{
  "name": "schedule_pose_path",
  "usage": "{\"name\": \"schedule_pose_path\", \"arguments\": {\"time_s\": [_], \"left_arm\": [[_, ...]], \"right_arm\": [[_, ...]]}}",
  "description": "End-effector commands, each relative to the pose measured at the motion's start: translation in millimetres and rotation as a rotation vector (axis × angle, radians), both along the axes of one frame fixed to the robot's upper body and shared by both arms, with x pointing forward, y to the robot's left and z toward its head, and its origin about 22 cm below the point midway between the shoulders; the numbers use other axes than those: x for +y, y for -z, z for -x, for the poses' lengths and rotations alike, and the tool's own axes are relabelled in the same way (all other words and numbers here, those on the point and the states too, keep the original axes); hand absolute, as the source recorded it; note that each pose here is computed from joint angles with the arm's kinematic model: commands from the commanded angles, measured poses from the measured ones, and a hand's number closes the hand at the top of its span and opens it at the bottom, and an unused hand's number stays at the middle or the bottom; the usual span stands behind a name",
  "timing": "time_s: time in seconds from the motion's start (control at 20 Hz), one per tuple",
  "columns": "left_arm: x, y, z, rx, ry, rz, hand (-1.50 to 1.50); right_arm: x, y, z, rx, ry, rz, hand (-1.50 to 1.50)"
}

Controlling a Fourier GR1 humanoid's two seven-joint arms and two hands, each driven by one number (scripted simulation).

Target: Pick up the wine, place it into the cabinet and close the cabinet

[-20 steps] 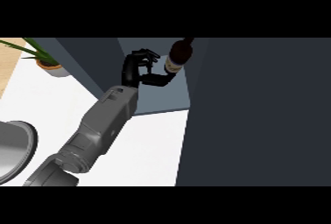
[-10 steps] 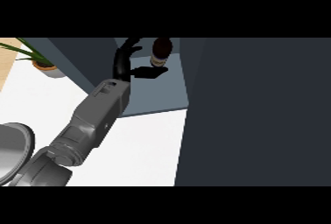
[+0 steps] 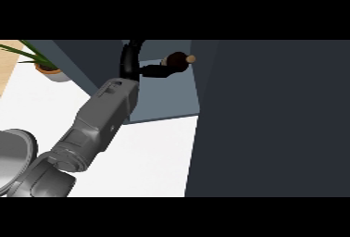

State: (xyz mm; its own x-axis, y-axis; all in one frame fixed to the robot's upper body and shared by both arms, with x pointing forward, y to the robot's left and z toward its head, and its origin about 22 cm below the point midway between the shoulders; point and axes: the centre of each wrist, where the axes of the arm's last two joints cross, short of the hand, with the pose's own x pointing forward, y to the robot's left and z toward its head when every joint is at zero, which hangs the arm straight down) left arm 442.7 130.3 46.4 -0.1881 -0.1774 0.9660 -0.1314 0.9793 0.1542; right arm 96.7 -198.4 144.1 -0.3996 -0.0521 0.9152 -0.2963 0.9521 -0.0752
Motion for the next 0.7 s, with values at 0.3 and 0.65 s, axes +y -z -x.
{"name": "schedule_pose_path", "arguments": {"time_s": [0.3, 0.65], "left_arm": [[-29.1, -20.4, -3.1, -0.091, 0.176, 0.231, 1.50], [-37.0, -24.2, -2.9, -0.068, 0.299, 0.264, -1.50]], "right_arm": [[-4.7, -29.3, 23.5, 0.024, -0.027, -0.066, -1.50], [-4.3, -31.0, 27.2, 0.019, 0.011, -0.081, -1.50]]}}
